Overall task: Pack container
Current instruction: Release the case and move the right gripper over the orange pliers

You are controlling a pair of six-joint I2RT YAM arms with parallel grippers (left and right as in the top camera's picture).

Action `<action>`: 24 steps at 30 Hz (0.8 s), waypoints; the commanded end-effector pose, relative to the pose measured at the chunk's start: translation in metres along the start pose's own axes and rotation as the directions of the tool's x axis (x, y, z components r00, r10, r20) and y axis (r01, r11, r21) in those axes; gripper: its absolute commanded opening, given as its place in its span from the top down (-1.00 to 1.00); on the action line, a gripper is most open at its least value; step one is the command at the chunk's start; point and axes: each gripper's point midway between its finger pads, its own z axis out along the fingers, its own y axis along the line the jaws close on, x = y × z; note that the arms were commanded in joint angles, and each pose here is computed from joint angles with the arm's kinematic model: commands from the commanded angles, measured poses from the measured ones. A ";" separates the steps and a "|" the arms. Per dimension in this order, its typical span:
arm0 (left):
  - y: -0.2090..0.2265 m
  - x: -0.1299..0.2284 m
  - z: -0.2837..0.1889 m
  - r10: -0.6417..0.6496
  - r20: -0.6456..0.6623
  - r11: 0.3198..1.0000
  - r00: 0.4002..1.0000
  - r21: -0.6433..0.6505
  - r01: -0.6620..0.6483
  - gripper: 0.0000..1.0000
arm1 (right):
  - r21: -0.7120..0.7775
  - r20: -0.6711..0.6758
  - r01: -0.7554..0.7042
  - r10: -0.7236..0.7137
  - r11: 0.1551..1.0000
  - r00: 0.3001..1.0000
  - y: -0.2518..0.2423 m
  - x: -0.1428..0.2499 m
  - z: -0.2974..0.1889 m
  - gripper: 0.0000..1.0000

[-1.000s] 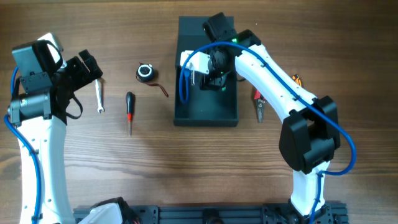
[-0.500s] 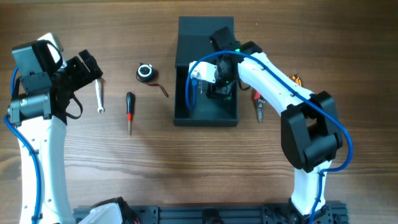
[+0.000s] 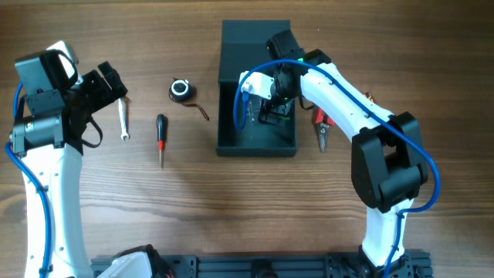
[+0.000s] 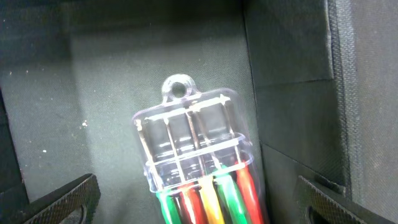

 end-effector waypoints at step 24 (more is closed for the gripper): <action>0.001 -0.009 -0.003 0.013 0.022 1.000 1.000 -0.009 -0.013 -0.99 | 0.306 0.215 -0.810 0.793 0.500 0.570 -0.083 0.072 -0.202 -1.00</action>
